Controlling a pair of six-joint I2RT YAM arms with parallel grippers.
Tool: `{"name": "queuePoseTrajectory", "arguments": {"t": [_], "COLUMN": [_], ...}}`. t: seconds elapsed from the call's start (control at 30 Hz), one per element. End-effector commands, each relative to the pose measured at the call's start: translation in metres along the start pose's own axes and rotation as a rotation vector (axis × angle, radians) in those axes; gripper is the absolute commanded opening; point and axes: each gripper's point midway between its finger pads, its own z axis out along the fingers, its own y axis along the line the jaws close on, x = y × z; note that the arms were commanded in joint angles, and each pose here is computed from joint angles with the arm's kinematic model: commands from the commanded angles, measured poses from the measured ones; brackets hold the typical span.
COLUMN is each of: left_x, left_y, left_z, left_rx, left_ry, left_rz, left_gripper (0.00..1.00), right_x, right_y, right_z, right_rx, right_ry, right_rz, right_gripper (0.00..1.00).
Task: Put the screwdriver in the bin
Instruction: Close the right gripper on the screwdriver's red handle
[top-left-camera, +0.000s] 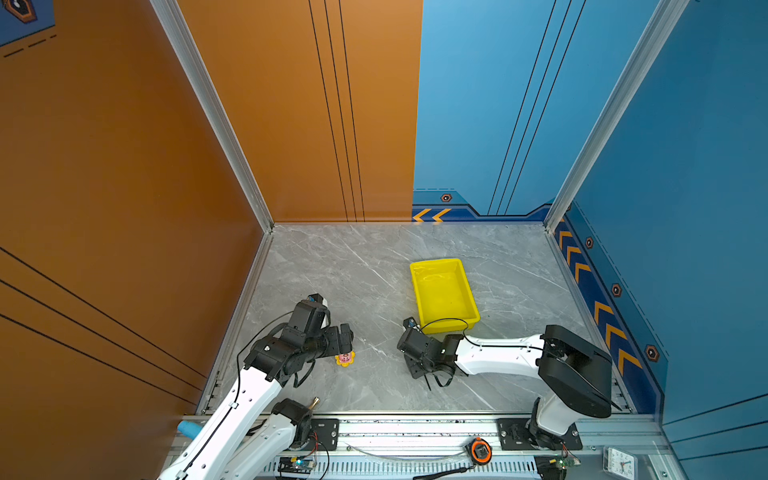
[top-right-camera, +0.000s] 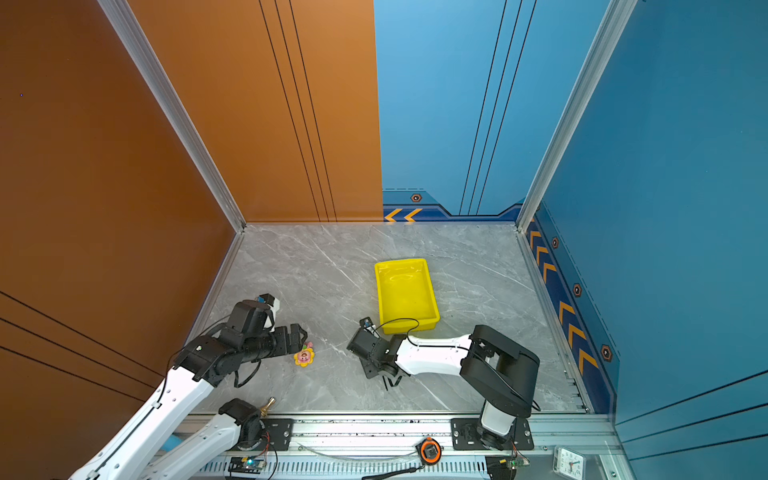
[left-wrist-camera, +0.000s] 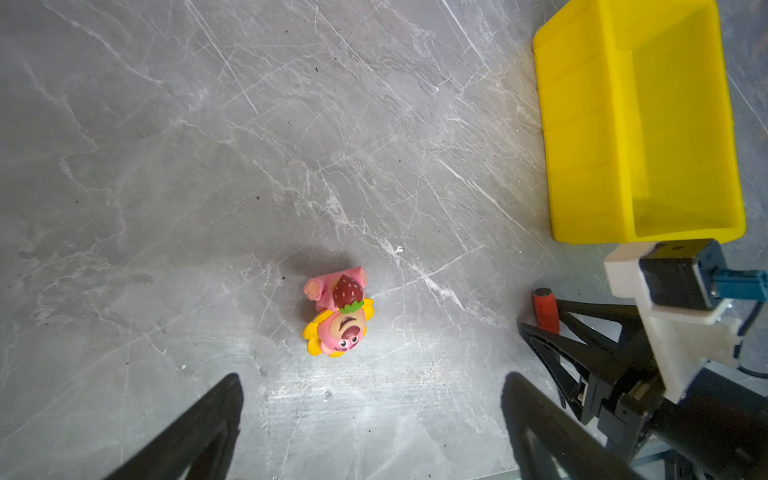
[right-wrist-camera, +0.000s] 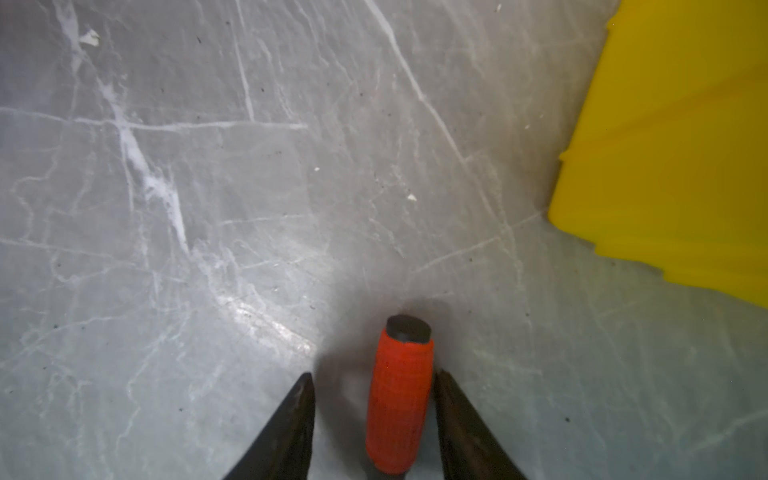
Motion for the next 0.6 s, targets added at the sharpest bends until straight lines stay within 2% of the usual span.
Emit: {"name": "queuePoseTrajectory", "arguments": {"t": [0.0, 0.2, 0.4, 0.57], "left_x": [0.0041, 0.0044, 0.0037, 0.002], "left_y": [-0.0007, -0.0007, 0.0016, 0.0033], "left_z": [-0.0018, -0.0016, -0.0015, -0.0026], "left_rx": [0.004, 0.003, -0.008, -0.014], "left_ry": [0.02, 0.02, 0.014, 0.001], "left_rz": [0.02, 0.019, 0.019, 0.015], "left_gripper": [0.98, 0.98, 0.98, 0.98], "right_x": [-0.001, 0.0028, 0.0053, 0.0042], "right_y": [0.0052, 0.0044, 0.0018, 0.0028], "right_z": [0.0036, 0.0046, 0.0035, -0.0003], "right_rx": [0.0, 0.016, 0.026, 0.027], "right_ry": [0.006, 0.01, 0.021, 0.026], "right_rz": [0.008, 0.006, 0.005, 0.009], "right_gripper": [0.44, 0.35, 0.14, 0.04]}}
